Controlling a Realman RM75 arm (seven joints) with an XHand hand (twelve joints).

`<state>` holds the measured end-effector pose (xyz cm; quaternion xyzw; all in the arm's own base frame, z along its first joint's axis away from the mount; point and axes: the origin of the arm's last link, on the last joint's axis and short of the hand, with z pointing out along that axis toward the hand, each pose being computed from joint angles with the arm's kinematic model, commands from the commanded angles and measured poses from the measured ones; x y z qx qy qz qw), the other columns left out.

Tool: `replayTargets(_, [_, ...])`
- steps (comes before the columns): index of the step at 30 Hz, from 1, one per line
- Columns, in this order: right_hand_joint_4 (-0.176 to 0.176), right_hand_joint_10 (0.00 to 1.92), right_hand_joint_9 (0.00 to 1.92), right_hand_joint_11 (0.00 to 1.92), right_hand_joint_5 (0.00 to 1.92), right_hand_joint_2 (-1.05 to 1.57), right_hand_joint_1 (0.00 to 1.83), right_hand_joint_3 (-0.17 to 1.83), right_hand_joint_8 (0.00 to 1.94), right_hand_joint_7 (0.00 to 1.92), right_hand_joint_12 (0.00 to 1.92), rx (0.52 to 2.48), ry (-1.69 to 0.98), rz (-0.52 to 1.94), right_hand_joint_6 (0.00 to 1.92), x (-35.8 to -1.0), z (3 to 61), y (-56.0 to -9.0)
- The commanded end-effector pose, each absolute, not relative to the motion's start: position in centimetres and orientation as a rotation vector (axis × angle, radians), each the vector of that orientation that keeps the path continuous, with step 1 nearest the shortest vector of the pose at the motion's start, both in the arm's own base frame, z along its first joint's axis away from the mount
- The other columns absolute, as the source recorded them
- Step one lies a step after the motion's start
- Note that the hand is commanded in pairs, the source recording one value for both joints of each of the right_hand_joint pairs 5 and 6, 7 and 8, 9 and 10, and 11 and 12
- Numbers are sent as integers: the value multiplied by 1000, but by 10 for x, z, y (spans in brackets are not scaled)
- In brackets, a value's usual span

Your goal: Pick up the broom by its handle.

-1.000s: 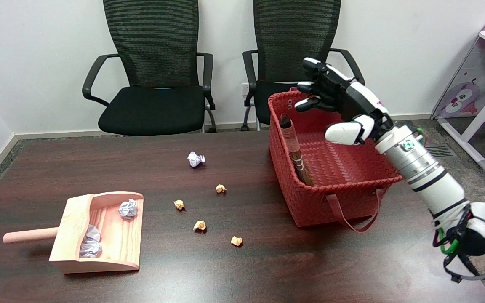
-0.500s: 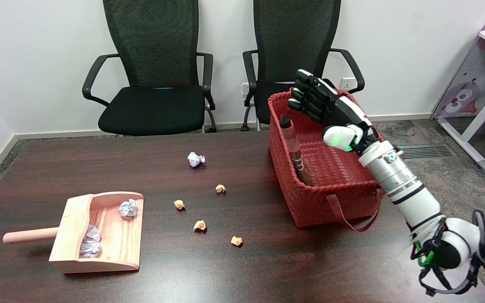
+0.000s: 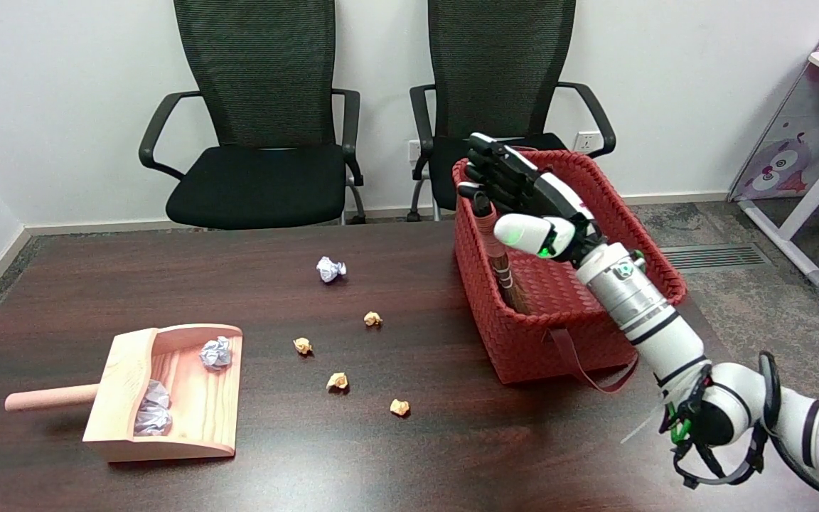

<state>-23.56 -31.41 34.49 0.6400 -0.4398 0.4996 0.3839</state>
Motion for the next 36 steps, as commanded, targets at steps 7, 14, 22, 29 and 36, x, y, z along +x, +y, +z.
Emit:
replayTargets(7, [-176, 232, 232, 419, 144, 20, 903, 563, 144, 144, 419, 1705, -1076, 1077, 144, -247, 332, -333])
replayTargets(14, [-176, 294, 294, 471, 156, 26, 904, 563, 156, 156, 471, 1724, -1053, 1038, 156, -247, 333, -335])
replayTargets(22, [-176, 634, 634, 685, 313, 28, 906, 576, 313, 313, 685, 1727, -1022, 1033, 313, -244, 335, -337])
replayTargets(29, [-176, 1376, 1376, 1102, 883, 61, 896, 586, 883, 883, 1102, 1722, -1022, 1035, 883, -244, 336, -338])
replayTargets(36, [-176, 1604, 1604, 1306, 1019, 90, 885, 603, 1019, 1019, 1306, 1717, -1020, 1032, 1019, -245, 337, -338])
